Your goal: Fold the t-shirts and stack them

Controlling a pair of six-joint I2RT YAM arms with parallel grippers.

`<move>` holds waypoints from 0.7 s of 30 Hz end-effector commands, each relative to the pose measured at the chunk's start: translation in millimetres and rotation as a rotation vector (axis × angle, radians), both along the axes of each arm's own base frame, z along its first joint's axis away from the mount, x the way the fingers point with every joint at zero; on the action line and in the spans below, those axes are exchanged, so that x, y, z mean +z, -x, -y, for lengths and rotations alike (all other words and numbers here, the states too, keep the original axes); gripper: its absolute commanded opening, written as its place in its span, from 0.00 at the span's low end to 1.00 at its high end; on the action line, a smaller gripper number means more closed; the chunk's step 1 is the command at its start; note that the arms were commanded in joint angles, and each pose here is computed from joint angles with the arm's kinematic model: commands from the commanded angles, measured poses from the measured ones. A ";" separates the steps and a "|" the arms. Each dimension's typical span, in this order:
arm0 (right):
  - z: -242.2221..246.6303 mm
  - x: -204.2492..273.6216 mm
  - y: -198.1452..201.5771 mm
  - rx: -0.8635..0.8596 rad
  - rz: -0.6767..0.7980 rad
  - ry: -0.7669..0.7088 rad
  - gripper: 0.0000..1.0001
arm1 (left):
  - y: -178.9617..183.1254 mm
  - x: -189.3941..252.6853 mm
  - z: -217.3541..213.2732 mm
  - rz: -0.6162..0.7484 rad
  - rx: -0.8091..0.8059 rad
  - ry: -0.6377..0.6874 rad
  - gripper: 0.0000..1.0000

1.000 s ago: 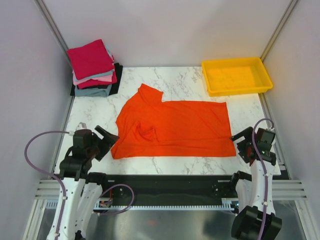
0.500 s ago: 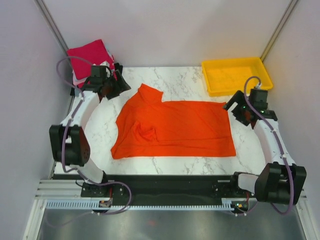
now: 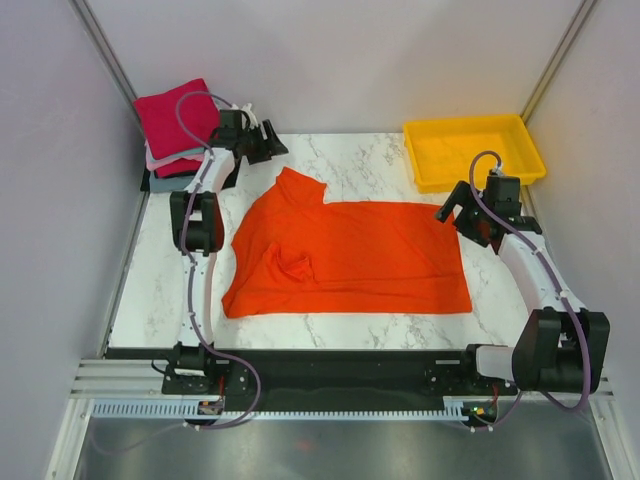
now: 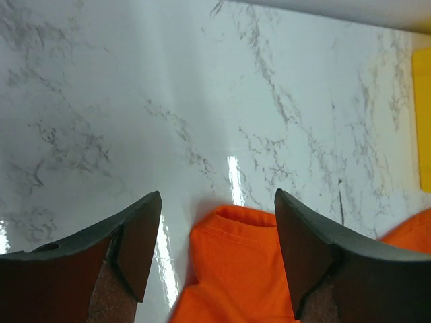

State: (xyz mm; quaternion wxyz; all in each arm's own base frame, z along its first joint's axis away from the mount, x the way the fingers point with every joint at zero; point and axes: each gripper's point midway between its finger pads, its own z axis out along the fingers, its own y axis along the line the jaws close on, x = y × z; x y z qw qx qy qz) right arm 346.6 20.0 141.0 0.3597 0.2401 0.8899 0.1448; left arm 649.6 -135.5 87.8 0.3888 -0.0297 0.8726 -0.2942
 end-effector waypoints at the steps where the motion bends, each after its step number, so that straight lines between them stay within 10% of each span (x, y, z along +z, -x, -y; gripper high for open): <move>1: -0.5 1.1 -8.1 0.035 0.029 0.029 0.98 | -0.7 6.4 17.3 0.036 -0.087 0.057 0.75; 21: 5.5 -17.6 -8.3 0.017 -0.006 0.052 0.98 | 46.3 -47.9 47.3 -0.076 -0.094 -0.011 0.52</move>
